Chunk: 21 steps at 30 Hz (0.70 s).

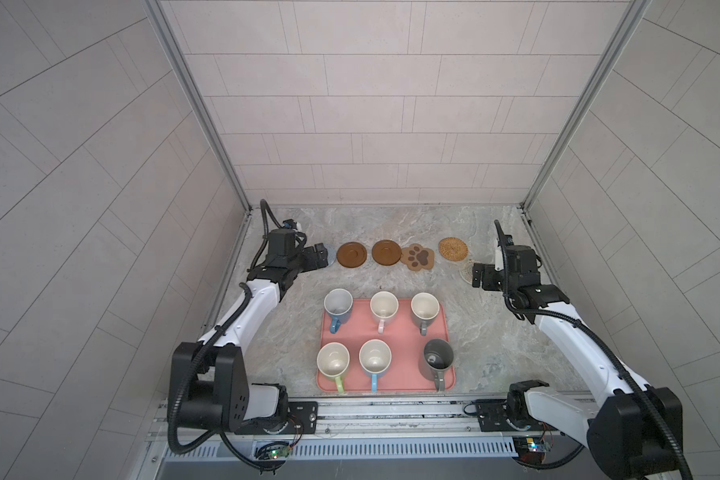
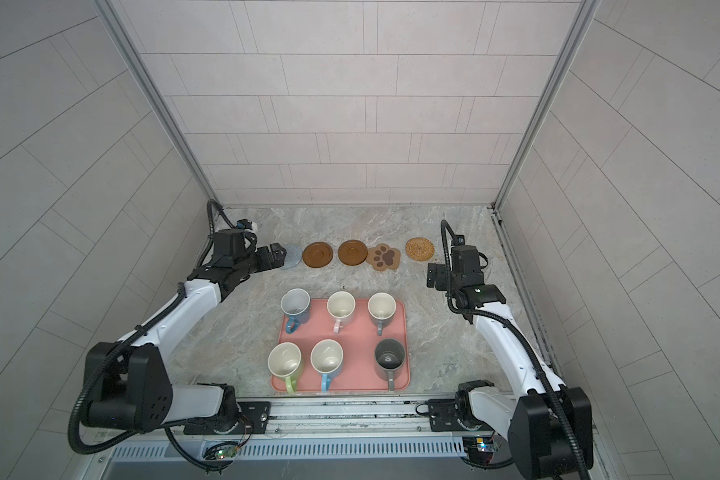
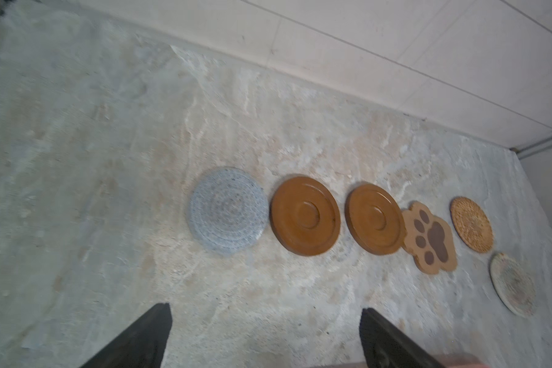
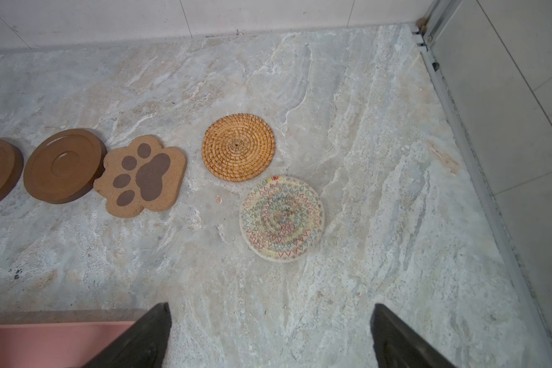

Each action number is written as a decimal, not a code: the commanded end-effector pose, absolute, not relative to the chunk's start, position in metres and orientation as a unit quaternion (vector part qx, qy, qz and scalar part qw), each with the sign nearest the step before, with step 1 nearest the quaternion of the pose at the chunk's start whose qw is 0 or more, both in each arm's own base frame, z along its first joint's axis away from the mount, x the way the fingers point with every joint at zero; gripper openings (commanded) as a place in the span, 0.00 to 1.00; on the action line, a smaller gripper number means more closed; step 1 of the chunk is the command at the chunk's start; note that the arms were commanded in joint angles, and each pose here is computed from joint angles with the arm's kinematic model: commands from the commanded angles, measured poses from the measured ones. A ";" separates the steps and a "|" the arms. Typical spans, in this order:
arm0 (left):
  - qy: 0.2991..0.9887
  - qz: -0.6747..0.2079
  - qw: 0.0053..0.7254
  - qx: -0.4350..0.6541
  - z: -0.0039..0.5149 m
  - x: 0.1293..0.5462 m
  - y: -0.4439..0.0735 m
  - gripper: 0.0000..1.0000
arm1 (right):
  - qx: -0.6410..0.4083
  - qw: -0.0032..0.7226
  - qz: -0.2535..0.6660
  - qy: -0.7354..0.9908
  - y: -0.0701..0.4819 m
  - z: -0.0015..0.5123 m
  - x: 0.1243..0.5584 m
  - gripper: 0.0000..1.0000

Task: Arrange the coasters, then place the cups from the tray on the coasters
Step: 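Raise both arms and move both grippers toward the row of coasters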

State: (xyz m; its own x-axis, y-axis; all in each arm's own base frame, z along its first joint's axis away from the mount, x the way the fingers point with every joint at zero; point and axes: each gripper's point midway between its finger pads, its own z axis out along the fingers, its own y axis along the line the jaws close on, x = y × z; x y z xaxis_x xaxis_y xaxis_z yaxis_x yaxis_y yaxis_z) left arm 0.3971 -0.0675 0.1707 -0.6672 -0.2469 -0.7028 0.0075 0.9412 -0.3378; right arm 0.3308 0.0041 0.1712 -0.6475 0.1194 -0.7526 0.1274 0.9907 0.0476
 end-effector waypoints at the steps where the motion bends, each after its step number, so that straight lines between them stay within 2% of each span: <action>1: 0.920 -0.189 0.334 -0.082 0.158 0.387 -0.085 1.00 | 0.133 0.385 -0.038 0.912 -0.015 0.165 0.309 1.00; 6: 0.932 -0.213 0.288 -0.057 0.150 0.393 -0.116 1.00 | 0.178 0.366 -0.061 0.911 -0.027 0.166 0.292 0.99; 13: 0.935 -0.226 0.270 -0.040 0.151 0.406 -0.147 1.00 | 0.204 0.346 -0.048 0.915 -0.025 0.172 0.285 0.99; 16: 0.939 -0.219 0.262 -0.031 0.150 0.408 -0.155 1.00 | 0.190 0.344 -0.035 0.919 -0.017 0.174 0.282 1.00; 21: 0.943 -0.211 0.258 -0.022 0.142 0.414 -0.170 1.00 | 0.127 0.352 0.047 0.926 0.016 0.178 0.290 1.00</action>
State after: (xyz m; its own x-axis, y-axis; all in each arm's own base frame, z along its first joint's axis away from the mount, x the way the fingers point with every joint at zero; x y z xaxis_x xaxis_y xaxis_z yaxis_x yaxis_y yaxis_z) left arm 0.4113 -0.1638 0.1455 -0.8596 -0.1536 -0.4872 0.0789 0.9024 -0.4237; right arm 0.2894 -0.0050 0.1709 -0.7021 0.3037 -0.6440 0.3093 0.9448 0.1083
